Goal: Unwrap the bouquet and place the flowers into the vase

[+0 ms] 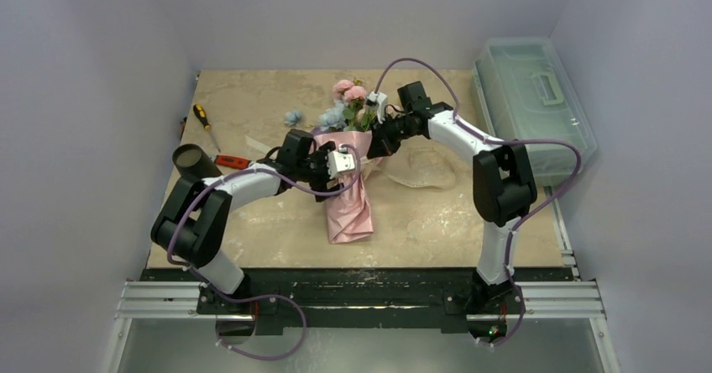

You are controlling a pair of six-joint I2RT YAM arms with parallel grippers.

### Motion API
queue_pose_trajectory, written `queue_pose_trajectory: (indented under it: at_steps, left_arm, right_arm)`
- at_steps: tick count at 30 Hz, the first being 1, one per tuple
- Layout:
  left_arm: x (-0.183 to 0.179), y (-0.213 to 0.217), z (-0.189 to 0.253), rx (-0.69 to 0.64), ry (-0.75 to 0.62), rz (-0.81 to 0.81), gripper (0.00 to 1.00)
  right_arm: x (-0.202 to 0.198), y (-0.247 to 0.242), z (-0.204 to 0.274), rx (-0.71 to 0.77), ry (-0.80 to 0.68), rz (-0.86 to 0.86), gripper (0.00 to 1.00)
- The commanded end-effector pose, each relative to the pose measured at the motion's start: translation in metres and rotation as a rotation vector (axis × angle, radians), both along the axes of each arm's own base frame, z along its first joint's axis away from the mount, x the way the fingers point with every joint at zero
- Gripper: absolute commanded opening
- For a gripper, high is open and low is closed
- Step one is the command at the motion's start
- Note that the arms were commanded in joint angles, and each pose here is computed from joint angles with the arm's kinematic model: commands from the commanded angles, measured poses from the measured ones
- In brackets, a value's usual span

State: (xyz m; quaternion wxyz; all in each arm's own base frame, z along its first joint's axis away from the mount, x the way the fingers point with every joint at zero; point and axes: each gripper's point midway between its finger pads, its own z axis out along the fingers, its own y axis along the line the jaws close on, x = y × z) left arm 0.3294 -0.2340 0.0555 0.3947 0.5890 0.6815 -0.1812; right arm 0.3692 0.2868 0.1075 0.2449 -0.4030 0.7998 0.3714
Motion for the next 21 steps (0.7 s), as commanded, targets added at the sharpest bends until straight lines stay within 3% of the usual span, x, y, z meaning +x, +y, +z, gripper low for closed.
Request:
queue_pose_trajectory:
  at_steps: [1, 10, 18, 21]
  left_arm:
    - [-0.006, -0.002, 0.023, -0.056, -0.022, -0.011, 0.85]
    - [-0.004, -0.009, 0.078, -0.090, -0.212, -0.069, 0.71]
    - [-0.015, -0.027, 0.077, -0.040, -0.294, -0.168, 0.45]
    - [-0.016, -0.036, 0.075, -0.038, -0.289, -0.189, 0.40]
  right_arm:
    - [-0.008, -0.005, 0.017, 0.034, -0.026, 0.022, 0.00]
    - [-0.012, 0.001, 0.016, 0.077, 0.023, -0.015, 0.00]
    - [-0.014, 0.001, 0.015, 0.083, 0.030, -0.035, 0.00]
    - [-0.013, 0.001, 0.015, 0.083, 0.033, -0.044, 0.00]
